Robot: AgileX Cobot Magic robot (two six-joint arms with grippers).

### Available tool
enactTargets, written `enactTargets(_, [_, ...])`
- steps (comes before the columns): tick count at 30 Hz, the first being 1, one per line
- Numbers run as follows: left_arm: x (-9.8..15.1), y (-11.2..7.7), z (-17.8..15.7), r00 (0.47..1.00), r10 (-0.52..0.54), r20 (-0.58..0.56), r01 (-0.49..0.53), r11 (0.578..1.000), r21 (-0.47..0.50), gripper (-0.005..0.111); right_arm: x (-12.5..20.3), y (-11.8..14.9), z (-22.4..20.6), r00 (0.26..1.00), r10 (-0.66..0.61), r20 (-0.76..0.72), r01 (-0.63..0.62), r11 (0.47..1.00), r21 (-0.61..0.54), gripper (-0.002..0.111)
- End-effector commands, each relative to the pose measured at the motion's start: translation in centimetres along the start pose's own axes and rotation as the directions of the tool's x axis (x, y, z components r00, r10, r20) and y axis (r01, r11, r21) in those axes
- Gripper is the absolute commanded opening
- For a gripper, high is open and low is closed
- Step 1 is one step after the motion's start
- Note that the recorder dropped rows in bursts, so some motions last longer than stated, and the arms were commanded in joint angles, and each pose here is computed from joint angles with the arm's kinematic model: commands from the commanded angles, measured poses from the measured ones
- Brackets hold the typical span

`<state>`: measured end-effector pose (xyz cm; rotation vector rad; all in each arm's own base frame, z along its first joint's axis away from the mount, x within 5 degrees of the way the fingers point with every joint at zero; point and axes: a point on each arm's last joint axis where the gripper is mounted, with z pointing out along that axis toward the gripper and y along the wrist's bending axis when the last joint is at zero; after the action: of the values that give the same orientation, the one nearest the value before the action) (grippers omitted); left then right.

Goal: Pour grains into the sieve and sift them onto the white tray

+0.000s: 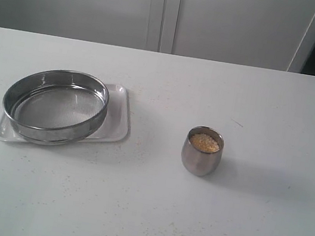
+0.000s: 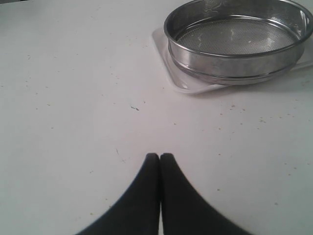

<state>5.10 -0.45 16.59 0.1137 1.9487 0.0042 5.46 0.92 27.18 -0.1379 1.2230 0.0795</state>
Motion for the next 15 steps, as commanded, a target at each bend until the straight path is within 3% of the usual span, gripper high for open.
enactTargets(1, [0.1, 0.0, 0.0, 1.0, -0.007, 0.0, 0.007, 1.0, 0.001, 0.0, -1.4, -0.1, 2.4, 1.0, -0.012, 0.004, 0.012, 1.0, -0.003, 0.0])
enactTargets(5, [0.1, 0.0, 0.0, 1.0, -0.007, 0.0, 0.007, 1.0, 0.001, 0.0, -1.0, 0.0, 5.0, 1.0, -0.002, -0.027, 0.002, 1.0, -0.013, 0.0])
enactTargets(15, [0.1, 0.0, 0.0, 1.0, -0.007, 0.0, 0.007, 1.0, 0.001, 0.0, 3.3, 0.5, 9.9, 0.991, 0.064, -0.113, -0.071, 0.996, -0.056, 0.0])
